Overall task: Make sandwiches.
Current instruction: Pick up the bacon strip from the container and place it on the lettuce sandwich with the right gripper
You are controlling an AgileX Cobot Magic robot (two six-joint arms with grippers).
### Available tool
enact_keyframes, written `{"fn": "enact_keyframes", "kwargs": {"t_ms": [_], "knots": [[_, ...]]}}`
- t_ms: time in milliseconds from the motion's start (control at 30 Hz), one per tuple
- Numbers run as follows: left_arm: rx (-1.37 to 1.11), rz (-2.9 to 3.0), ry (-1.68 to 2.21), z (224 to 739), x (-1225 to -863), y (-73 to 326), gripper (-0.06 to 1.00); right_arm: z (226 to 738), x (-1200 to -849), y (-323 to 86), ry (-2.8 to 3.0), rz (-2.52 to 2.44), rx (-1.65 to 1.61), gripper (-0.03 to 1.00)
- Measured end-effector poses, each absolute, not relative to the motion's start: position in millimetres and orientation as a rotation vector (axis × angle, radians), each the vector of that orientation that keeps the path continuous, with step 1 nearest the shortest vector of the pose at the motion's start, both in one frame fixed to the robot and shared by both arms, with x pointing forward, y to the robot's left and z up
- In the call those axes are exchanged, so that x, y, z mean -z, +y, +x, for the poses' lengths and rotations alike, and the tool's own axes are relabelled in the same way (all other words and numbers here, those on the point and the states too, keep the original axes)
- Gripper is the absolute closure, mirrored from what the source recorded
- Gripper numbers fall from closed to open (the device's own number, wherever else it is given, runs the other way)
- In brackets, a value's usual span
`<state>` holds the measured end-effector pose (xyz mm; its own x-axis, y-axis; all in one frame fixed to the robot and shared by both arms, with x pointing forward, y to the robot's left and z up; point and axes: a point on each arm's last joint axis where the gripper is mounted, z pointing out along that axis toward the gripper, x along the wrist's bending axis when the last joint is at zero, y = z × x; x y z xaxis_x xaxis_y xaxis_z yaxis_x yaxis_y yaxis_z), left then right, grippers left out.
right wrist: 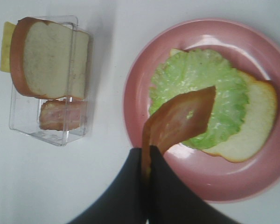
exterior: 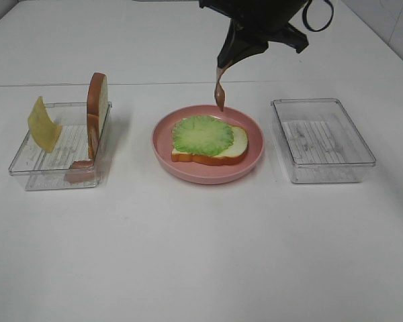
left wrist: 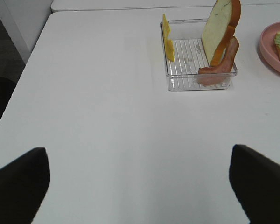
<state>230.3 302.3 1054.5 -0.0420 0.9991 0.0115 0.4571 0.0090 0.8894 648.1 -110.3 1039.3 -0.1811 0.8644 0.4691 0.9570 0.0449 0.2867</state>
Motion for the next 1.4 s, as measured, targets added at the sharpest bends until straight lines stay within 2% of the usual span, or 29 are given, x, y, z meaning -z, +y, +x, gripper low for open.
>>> {"fn": "enact_keyframes", "kwargs": {"t_ms": [133, 200, 300, 533, 967, 1167, 1400], "knots": [[-0.980, 1.531, 1.585, 230.3, -1054.5, 302.3, -0.05, 648.4, -1028.8, -97.5, -2.132, -1.862, 0.821, 0.97], [-0.981, 1.531, 1.585, 230.3, -1054.5, 302.3, -0.05, 648.6, -1012.8, -81.0, -2.132, -1.828, 0.818, 0.97], [-0.982, 1.531, 1.586, 230.3, -1054.5, 302.4, -0.05, 649.1, -1009.9, -79.1, -2.127, -1.828, 0.817, 0.97], [-0.982, 1.531, 1.586, 230.3, -1054.5, 302.4, -0.05, 655.0, -978.7, -62.5, -2.063, -1.796, 0.827, 0.97], [-0.982, 1.531, 1.586, 230.3, -1054.5, 302.4, -0.05, 660.2, -969.6, -61.8, -2.115, -1.778, 0.858, 0.97], [-0.982, 1.531, 1.586, 230.3, -1054.5, 302.4, -0.05, 662.8, -943.5, -69.2, -2.233, -1.806, 0.708, 0.97], [-0.982, 1.531, 1.586, 230.3, -1054.5, 302.4, -0.05, 666.0, -937.6, -80.8, -2.370, -1.864, 0.600, 0.97]]}}
